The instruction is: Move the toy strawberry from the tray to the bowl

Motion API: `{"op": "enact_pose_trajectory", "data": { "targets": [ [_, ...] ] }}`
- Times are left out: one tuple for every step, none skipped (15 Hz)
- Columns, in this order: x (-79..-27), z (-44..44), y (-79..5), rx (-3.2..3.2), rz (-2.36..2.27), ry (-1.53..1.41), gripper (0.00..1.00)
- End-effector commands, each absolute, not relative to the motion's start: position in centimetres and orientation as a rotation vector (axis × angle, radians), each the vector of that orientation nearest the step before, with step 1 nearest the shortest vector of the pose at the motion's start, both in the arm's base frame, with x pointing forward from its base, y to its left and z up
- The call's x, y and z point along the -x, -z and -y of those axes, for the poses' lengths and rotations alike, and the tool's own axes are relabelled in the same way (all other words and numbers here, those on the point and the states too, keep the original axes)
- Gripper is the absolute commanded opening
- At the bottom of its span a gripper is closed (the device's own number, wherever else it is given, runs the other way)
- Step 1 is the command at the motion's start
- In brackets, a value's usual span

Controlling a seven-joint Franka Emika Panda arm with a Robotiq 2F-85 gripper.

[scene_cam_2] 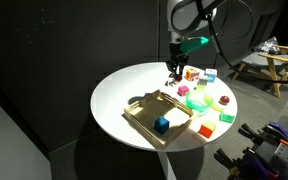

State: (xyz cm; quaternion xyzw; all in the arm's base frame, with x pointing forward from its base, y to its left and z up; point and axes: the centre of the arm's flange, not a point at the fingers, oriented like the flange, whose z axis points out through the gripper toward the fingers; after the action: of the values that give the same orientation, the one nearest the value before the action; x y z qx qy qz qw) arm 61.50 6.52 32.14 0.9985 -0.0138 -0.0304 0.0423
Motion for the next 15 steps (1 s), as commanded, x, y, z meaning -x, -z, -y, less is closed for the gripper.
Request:
{"op": "enact_pose_trajectory", "data": {
  "targets": [
    [-58.6,-3.1,-33.9,-3.079,0.135,0.054,0.19],
    [-58.2,-2.1,-34.1,-3.080,0.156,0.050,0.19],
    [-57.8,-1.2,-34.3,-3.080,0.173,0.042,0.19],
    [-57.5,-0.3,-34.4,-3.081,0.191,0.034,0.19],
    [-57.1,0.5,-34.5,-3.080,0.203,0.026,0.19],
    [-56.8,1.4,-34.5,-3.083,0.218,0.017,0.19],
    [-56.5,2.2,-34.6,-3.082,0.230,0.007,0.19],
    [-56.2,2.9,-34.5,-3.083,0.241,-0.001,0.19],
    [-55.9,3.6,-34.5,-3.083,0.249,-0.007,0.19],
    [-55.7,4.3,-34.4,-3.083,0.259,-0.014,0.19],
    [-55.4,5.0,-34.2,-3.082,0.271,-0.018,0.19],
    [-55.3,5.6,-33.9,-3.081,0.282,-0.019,0.19],
    [-55.1,6.2,-33.6,-3.081,0.293,-0.017,0.19],
    [-55.0,6.8,-33.3,-3.081,0.305,-0.015,0.19],
    [-54.8,7.4,-32.9,-3.080,0.315,-0.012,0.19]
  ]
}}
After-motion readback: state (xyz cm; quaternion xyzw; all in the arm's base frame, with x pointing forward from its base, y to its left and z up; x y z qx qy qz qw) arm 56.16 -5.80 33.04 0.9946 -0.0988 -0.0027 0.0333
